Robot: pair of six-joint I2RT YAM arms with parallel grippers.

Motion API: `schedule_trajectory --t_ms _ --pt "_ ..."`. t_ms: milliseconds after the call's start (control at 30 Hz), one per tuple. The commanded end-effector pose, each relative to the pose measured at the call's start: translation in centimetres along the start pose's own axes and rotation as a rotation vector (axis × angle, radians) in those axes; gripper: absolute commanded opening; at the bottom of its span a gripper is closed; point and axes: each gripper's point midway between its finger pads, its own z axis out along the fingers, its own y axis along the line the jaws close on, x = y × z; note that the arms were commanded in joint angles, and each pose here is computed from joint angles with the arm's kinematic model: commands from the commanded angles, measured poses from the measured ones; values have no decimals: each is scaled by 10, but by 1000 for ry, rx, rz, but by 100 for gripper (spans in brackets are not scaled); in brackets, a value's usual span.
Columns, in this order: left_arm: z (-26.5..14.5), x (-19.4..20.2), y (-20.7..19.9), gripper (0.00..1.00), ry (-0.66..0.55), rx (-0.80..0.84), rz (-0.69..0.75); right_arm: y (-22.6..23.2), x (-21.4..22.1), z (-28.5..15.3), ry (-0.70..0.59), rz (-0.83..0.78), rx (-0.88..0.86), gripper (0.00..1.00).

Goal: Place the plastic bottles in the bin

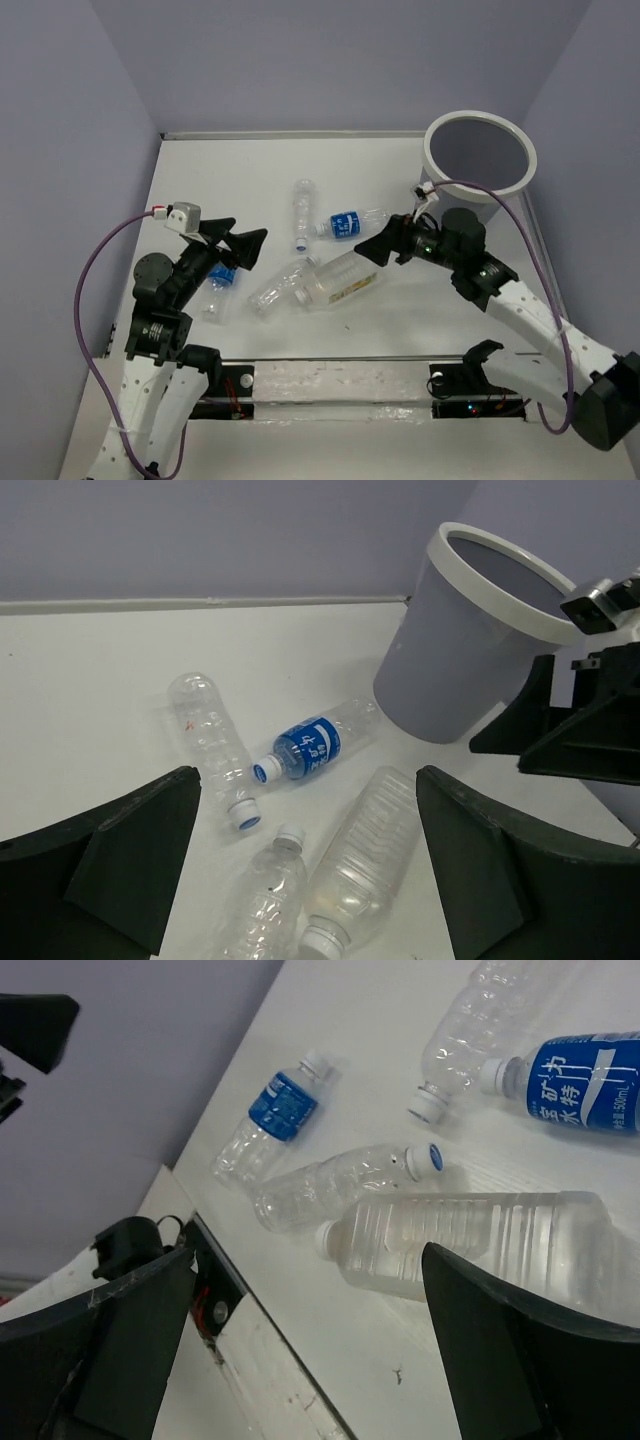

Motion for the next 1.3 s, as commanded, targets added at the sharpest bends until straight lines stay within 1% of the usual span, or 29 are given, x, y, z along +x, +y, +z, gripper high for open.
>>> schedule_trajectory --t_ms 0,33,67,133,167,200,233,267,300,367,400,433,533,567,600,633,667,733,833,967,1133,1167,1233,1267 --pt "-6 -24 -17 99 -63 52 51 10 -53 44 -121 -126 81 100" --pt "-8 -24 -18 99 -65 56 53 -9 -52 63 -99 -122 142 100" --pt "-8 -25 -19 99 -66 56 53 3 -67 73 -122 -139 129 100" --pt "-9 -25 -22 99 -69 61 51 -1 -75 93 -119 -154 159 100" --pt "-10 -26 -20 99 -75 45 43 -4 -78 103 -125 -157 189 100" --pt "-10 -30 -14 99 -92 -2 30 -13 -84 122 -116 -157 224 100" --pt "-11 -26 -11 99 -80 -26 20 -16 -86 133 -112 -158 243 100" --pt "-12 -28 -6 99 -90 -59 11 -32 -93 151 -121 -147 316 100" --pt "-12 -26 -9 99 -87 -53 1 -33 -95 162 -125 -145 333 100" --pt "-13 -25 -13 99 -85 -42 -15 -50 -90 179 -97 -136 409 100" --pt "-12 -23 -14 99 -81 -40 -25 -67 -72 198 -53 -131 452 100" --pt "-12 -20 -19 99 -70 -23 -37 -62 -92 207 -101 -132 464 100" --pt "-12 -16 -26 99 -54 -2 -60 -72 -83 244 -73 -118 505 100" --pt "-12 -16 -30 99 -52 12 -64 -82 -76 259 -53 -103 525 100" --pt "-12 -15 -31 99 -50 17 -64 -86 -72 266 -40 -98 527 100" --pt "-13 -16 -33 99 -50 21 -61 -94 -53 272 0 -98 543 100" --pt "-13 -15 -35 99 -49 28 -58 -93 -60 278 -12 -95 550 100" --pt "-14 -13 -35 99 -43 27 -44 -102 -51 287 5 -105 586 100" --pt "-14 -11 -37 99 -32 39 -38 -127 -40 294 17 -118 675 100" --pt "-14 -9 -39 99 -27 43 -36 -146 -30 302 37 -124 730 97" --pt "-16 -9 -40 99 -29 46 -36 -154 -10 318 75 -90 703 93" --pt "-16 -9 -40 99 -30 43 -36 -150 -3 322 85 -87 689 89" --pt "-16 -10 -40 99 -34 41 -36 -154 4 327 95 -73 684 88" --pt "-16 -9 -39 99 -31 40 -36 -154 5 329 96 -67 681 85"
